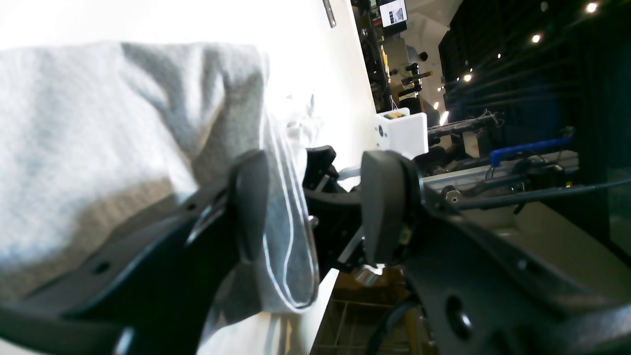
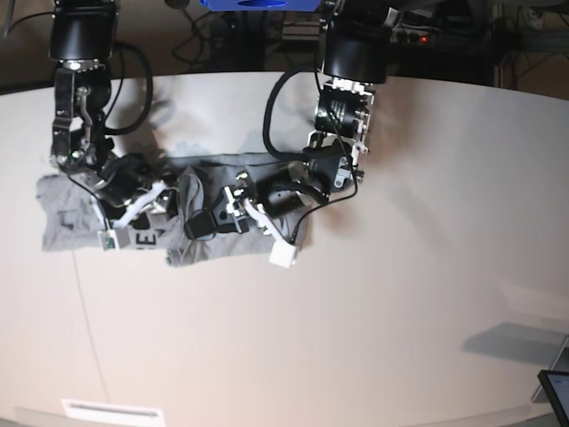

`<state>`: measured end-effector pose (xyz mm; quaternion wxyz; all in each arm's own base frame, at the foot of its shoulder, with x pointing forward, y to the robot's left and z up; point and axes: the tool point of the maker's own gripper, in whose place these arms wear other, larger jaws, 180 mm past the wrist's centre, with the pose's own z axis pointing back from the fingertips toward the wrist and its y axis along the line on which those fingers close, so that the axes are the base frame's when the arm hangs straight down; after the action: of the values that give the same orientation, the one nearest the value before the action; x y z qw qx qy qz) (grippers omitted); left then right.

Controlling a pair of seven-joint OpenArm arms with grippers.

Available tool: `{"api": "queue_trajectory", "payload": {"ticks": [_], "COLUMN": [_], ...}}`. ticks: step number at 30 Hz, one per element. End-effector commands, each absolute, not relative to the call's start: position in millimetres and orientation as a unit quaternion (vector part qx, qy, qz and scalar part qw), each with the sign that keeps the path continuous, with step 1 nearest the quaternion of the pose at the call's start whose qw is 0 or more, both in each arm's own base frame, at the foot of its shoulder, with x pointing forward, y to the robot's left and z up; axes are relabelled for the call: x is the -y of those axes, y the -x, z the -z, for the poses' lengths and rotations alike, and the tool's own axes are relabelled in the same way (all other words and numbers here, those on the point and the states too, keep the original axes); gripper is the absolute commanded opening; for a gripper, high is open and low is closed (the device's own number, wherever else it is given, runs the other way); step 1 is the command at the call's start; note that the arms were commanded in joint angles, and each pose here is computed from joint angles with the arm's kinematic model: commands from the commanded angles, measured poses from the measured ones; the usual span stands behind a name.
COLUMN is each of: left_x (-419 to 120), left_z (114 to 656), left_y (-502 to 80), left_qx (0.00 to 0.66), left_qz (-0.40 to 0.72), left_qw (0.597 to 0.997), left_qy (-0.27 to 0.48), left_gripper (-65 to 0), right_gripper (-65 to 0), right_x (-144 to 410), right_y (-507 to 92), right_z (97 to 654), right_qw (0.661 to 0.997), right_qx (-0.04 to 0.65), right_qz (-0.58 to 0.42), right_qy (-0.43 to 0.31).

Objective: Fold the T-shirt properly
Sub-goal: 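Lay the carried end over the strip's middle with the left gripper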

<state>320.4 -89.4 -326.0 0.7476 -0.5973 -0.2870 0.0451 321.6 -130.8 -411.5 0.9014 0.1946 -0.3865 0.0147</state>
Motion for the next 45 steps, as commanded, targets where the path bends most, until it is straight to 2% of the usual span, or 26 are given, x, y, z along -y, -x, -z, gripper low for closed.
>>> {"api": "queue_trajectory", "payload": {"ticks": [1, 7, 15, 19, 25, 32, 36, 40, 45], "left_x": [93, 91, 77, 74, 75, 75, 86, 89, 70], "left_z": [304, 307, 341, 351, 334, 337, 343, 335, 333], "left_y": [-329, -330, -329, -329, -339, -341, -334, -330, -332], "left_qx": [0.309, 0.313, 0.318, 0.320, 0.345, 0.359, 0.367, 0.397, 0.419], "left_qz": [-0.040, -0.031, 0.021, 0.042, 0.068, 0.109, 0.197, 0.285, 0.309], "left_qw": [0.725, 0.732, 0.794, 0.812, 0.807, 0.825, 0.839, 0.834, 0.837], "left_qy": [0.614, 0.604, 0.518, 0.486, 0.475, 0.423, 0.350, 0.257, 0.165], "left_gripper": [-34.6, -35.3, -35.4, -35.4, -35.4, -35.4, -35.4, -35.6, -35.6], "right_gripper": [-19.6, -19.6, -19.6, -19.6, -19.6, -19.6, -19.6, -19.6, -19.6], "right_x": [151, 158, 157, 156, 156, 155, 154, 154, 154], "right_y": [-308, -311, -316, -316, -316, -315, -315, -315, -315], "right_z": [430, 427, 423, 423, 423, 424, 424, 425, 425], "right_qw": [0.928, 0.927, 0.925, 0.925, 0.925, 0.925, 0.925, 0.926, 0.926], "right_qx": [0.341, 0.344, 0.351, 0.350, 0.350, 0.348, 0.348, 0.347, 0.347], "right_qz": [-0.010, -0.013, -0.014, -0.015, -0.016, -0.016, -0.016, -0.016, -0.016], "right_qy": [-0.154, -0.146, -0.148, -0.148, -0.148, -0.149, -0.150, -0.150, -0.150]}}
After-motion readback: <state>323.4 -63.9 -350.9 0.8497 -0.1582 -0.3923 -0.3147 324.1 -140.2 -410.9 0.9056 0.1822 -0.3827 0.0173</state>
